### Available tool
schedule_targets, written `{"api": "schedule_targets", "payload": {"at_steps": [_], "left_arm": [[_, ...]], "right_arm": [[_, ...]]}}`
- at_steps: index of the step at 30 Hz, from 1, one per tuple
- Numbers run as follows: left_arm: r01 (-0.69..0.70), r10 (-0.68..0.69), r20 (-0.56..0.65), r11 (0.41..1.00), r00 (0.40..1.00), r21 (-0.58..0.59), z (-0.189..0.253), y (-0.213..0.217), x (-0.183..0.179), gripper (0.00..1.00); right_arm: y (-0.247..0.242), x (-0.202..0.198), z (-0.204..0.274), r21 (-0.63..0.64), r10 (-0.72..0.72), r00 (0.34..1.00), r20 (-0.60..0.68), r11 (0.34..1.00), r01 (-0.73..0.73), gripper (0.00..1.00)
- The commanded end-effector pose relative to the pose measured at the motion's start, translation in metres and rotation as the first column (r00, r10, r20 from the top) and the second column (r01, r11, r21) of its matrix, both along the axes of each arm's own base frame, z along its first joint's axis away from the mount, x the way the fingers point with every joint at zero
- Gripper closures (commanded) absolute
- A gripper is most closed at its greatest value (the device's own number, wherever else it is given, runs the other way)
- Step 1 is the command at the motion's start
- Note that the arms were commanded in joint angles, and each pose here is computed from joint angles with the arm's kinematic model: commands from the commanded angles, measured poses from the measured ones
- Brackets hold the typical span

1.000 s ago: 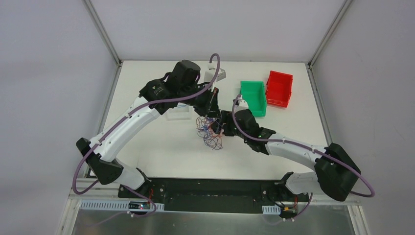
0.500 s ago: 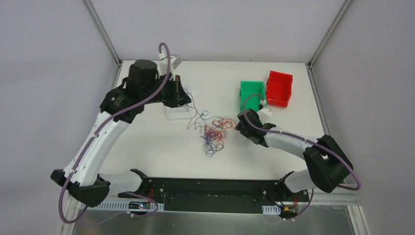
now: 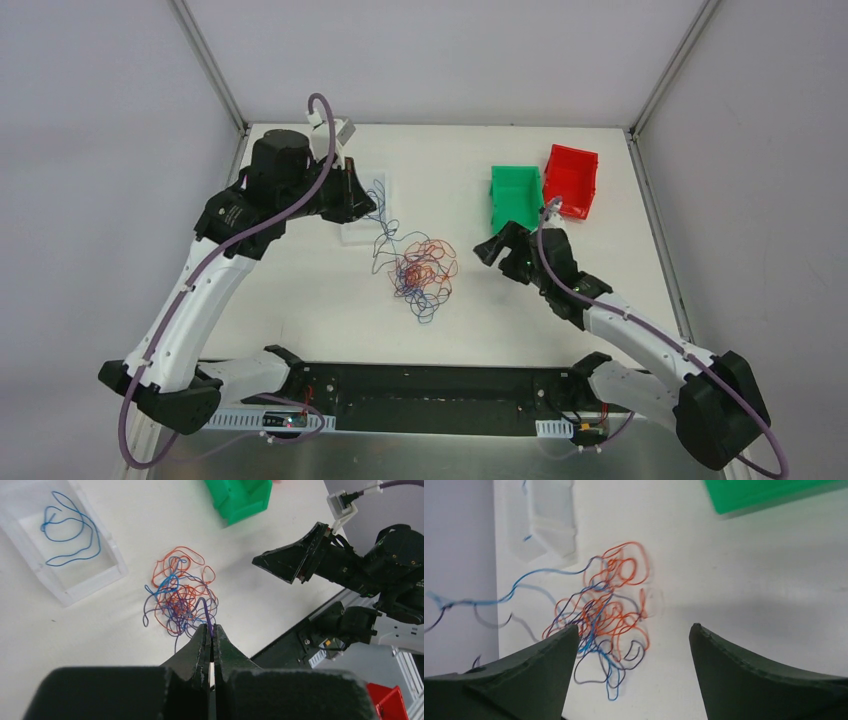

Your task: Untangle the cables

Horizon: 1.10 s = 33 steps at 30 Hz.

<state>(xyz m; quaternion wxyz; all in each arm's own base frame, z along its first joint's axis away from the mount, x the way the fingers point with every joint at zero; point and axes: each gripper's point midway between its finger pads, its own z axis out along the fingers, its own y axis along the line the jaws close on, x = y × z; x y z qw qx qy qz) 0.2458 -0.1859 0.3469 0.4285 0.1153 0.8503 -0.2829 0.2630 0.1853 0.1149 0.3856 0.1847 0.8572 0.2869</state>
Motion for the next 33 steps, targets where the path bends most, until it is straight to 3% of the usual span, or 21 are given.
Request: {"api": "schedule_targets", "payload": {"at_steps": [1, 11, 17, 20, 25, 29, 33], "left_arm": [[0.125, -0.123, 0.032, 0.991, 0.992, -0.047, 0.019, -0.013, -0.014, 1.0], [0.244, -0.235, 0.092, 0.965, 0.968, -0.1, 0.046, -0.022, -0.037, 1.0], [0.284, -0.271, 0.126, 0.953, 0.954, -0.105, 0.061, -0.023, -0.045, 1.0], [0.276, -0.261, 0.145, 0.956, 0.955, -0.096, 0.066, -0.021, -0.044, 1.0], [0.277, -0.261, 0.156, 0.956, 0.953, -0.093, 0.071, -0.023, -0.039, 1.0], [0.279, -0.261, 0.166, 0.955, 0.951, -0.099, 0.078, -0.024, -0.038, 1.0], [0.251, -0.231, 0.184, 0.963, 0.955, -0.093, 0.082, -0.019, -0.037, 1.0]], "right_arm": [[0.072, -0.013, 0.064, 0.025, 0.389, 0.891, 0.233, 0.914, -0.405, 0.14], [0.161, 0.009, 0.068, -0.184, 0.598, 0.755, 0.269, 0.801, -0.57, 0.12], [0.207, 0.019, 0.065, -0.255, 0.713, 0.636, 0.295, 0.7, -0.667, 0.13], [0.221, 0.016, 0.063, -0.271, 0.747, 0.59, 0.305, 0.663, -0.698, 0.13], [0.239, 0.015, 0.059, -0.207, 0.743, 0.575, 0.343, 0.657, -0.725, 0.15], [0.252, 0.019, 0.056, -0.154, 0.717, 0.598, 0.357, 0.677, -0.72, 0.27], [0.245, 0.039, 0.053, -0.137, 0.614, 0.713, 0.338, 0.782, -0.608, 0.82]]}}
